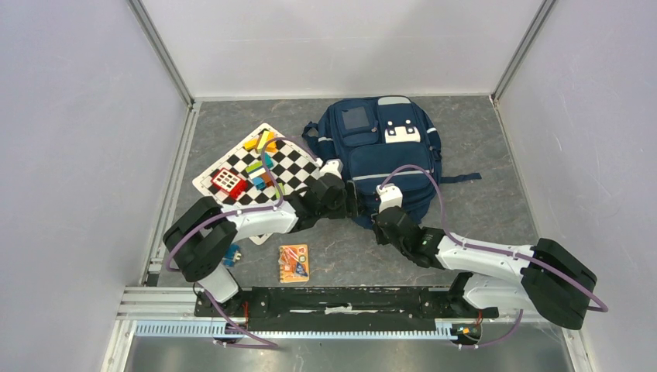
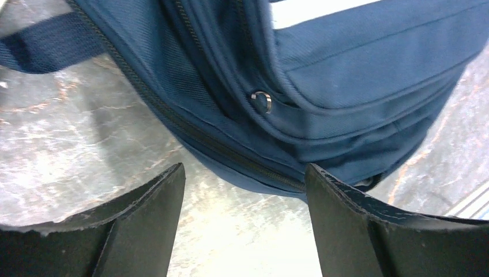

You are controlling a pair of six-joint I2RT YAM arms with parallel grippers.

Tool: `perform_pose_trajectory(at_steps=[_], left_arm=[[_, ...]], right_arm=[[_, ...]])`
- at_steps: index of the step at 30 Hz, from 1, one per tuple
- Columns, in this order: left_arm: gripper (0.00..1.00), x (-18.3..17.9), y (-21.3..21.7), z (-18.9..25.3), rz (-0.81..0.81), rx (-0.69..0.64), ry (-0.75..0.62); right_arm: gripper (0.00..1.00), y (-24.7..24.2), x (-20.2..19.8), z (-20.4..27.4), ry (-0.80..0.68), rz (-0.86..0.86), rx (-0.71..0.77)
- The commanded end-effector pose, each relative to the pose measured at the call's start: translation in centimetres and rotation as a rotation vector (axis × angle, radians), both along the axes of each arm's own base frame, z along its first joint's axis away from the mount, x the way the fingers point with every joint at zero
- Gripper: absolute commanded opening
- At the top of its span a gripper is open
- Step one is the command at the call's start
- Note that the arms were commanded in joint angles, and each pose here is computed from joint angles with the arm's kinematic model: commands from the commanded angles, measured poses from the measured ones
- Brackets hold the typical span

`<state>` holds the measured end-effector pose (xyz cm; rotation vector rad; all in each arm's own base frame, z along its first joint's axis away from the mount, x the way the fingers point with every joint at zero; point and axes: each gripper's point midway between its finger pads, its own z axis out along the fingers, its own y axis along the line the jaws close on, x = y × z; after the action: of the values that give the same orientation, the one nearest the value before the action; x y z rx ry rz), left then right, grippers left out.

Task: Pack the student bag
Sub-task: Zip the student bag at the center of the board.

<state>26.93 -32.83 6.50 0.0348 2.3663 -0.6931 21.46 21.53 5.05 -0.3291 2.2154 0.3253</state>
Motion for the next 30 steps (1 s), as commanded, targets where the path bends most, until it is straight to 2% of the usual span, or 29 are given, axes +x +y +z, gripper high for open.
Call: perform_pose_trajectory(at_steps=[1,6,8,11,15,20,23,27,30], left_arm=[[0.82,0.6,-1.9,2.2,0.073,-0.121,-0.036],[0.89,0.3,-2.8,1.1,0.104,-0.16,-0.008],[0.89,-0.1,-3.4,0.6,0.093,-0.159,0.003],[0.82,-0.8,-3.8,-0.3,0.084,-0.151,0.025],[0.69,-1.3,-3.9,-1.1,0.083,-0.152,0.042],[0.31,-1.2,-3.1,-1.0,0.104,-0.136,0.024],[0.16,-0.9,-2.6,-0.3,0.104,-0.119,0.004],[0.03,-0.8,-1.8,0.5,0.098,-0.09,-0.02],[0.02,-0.7,-1.0,1.2,0.095,-0.064,-0.041]], right_arm=[[0.0,0.2,-0.5,-0.6,0.035,0.028,-0.02],[0.0,0.2,-0.5,-0.6,0.033,0.027,-0.021],[0.0,0.1,-0.4,-0.5,0.027,0.023,-0.023],[0.0,0.0,0.1,0.0,-0.002,0.003,-0.031],[0.0,-0.9,0.6,0.7,-0.028,-0.028,-0.087],[0.0,-2.7,0.9,1.2,-0.042,-0.075,-0.178],[0.0,-4.1,0.8,1.8,-0.045,-0.099,-0.228],[0.0,-7.1,0.5,2.3,-0.058,-0.149,-0.347],[0.0,-9.2,0.2,2.3,-0.062,-0.182,-0.425]])
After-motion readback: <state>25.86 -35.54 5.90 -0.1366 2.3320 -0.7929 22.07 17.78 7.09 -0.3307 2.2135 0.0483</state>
